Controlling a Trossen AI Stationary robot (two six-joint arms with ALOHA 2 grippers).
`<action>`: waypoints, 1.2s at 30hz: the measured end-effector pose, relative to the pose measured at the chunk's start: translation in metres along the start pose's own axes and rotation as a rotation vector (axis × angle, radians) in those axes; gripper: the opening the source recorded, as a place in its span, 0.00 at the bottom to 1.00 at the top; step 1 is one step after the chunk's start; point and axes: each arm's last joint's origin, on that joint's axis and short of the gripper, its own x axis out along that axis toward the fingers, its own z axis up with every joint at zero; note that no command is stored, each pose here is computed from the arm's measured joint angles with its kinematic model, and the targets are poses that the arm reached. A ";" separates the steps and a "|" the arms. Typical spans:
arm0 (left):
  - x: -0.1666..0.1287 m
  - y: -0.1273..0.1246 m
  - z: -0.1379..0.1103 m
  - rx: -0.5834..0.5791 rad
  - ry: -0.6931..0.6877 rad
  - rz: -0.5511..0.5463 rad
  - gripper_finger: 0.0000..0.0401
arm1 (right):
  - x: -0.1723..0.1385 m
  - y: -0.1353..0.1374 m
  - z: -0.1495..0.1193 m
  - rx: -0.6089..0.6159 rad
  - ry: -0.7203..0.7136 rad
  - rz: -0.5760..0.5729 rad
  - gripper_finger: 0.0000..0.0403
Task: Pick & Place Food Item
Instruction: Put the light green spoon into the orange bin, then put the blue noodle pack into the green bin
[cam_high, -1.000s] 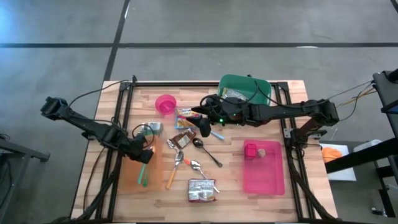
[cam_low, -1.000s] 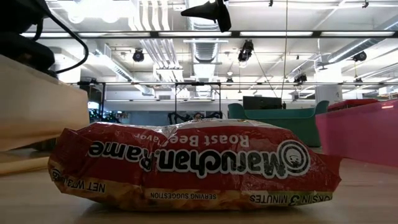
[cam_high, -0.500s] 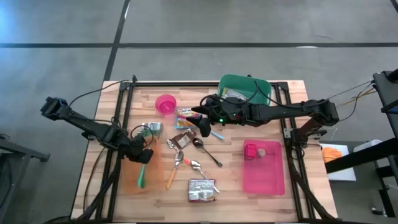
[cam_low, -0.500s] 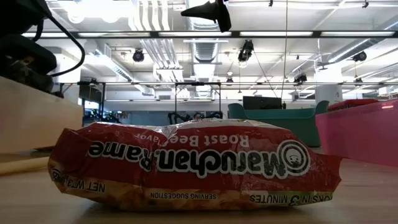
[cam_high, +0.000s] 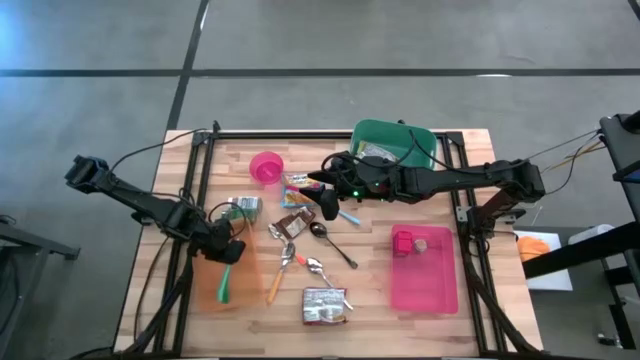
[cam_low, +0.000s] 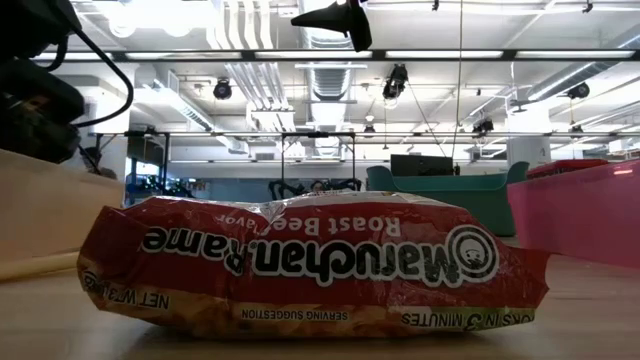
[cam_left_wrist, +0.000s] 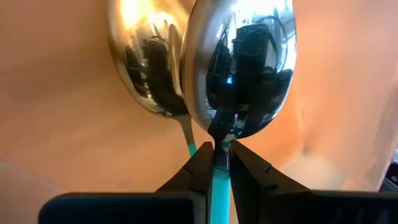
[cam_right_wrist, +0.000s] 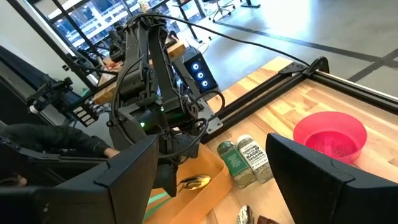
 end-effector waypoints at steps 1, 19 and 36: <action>0.000 0.000 0.000 0.000 0.003 0.001 0.10 | 0.000 0.000 0.000 0.000 0.000 0.000 0.73; 0.000 0.002 0.000 0.020 0.024 0.026 0.42 | 0.000 0.000 0.000 0.000 0.001 0.002 0.73; -0.075 -0.027 -0.013 0.236 -0.200 0.116 0.61 | -0.002 -0.004 -0.007 0.020 0.091 -0.029 0.73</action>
